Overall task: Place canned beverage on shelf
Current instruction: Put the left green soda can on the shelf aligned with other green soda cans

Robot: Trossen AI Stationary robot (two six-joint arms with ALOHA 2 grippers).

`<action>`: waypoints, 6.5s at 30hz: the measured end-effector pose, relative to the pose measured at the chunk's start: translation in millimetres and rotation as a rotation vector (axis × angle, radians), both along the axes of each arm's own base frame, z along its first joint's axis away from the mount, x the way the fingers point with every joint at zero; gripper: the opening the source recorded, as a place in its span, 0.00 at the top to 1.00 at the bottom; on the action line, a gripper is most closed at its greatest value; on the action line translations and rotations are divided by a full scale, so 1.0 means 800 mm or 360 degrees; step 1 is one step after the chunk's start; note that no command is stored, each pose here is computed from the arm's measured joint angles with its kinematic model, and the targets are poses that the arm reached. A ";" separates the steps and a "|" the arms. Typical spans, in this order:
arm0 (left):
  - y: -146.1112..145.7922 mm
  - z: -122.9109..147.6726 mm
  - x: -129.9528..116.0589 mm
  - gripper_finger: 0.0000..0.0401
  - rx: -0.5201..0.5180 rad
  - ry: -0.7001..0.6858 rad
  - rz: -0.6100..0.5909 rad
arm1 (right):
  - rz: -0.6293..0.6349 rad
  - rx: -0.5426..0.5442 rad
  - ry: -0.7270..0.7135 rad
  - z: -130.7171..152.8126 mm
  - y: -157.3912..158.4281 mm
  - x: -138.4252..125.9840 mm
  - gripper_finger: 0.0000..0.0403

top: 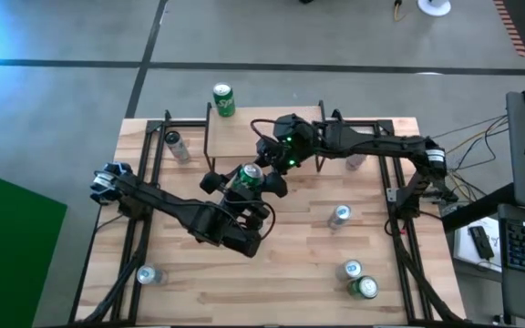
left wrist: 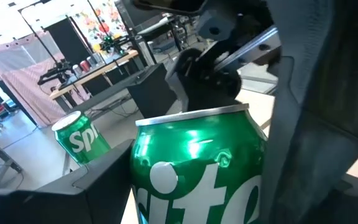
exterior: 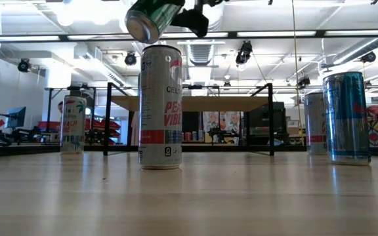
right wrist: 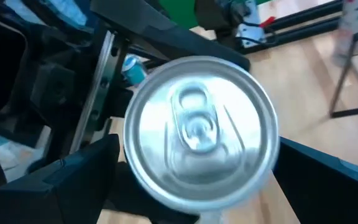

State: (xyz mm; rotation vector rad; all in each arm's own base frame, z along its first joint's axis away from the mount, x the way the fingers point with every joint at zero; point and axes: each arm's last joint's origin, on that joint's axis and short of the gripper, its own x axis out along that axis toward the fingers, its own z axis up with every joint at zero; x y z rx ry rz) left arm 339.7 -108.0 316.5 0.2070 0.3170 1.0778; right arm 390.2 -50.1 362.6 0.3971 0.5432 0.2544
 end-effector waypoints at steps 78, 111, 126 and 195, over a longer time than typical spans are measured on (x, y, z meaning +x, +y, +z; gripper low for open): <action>-0.001 -0.037 -0.058 0.07 -0.0439 -0.0098 -0.1305 | 0.0966 -0.0778 -0.0012 0.035 0.073 -0.035 0.29; 0.040 -0.038 0.009 0.31 -0.0555 -0.0116 -0.1589 | 0.0939 -0.0846 -0.0058 0.033 0.072 -0.030 0.26; 0.042 -0.037 -0.003 0.19 -0.0448 -0.0089 -0.1545 | 0.0905 -0.0822 0.0013 0.031 0.071 -0.034 0.26; 0.298 -0.117 -0.113 0.26 -0.0264 -0.0255 -0.0539 | -0.0416 -0.0917 -0.0148 0.036 0.029 -0.144 0.18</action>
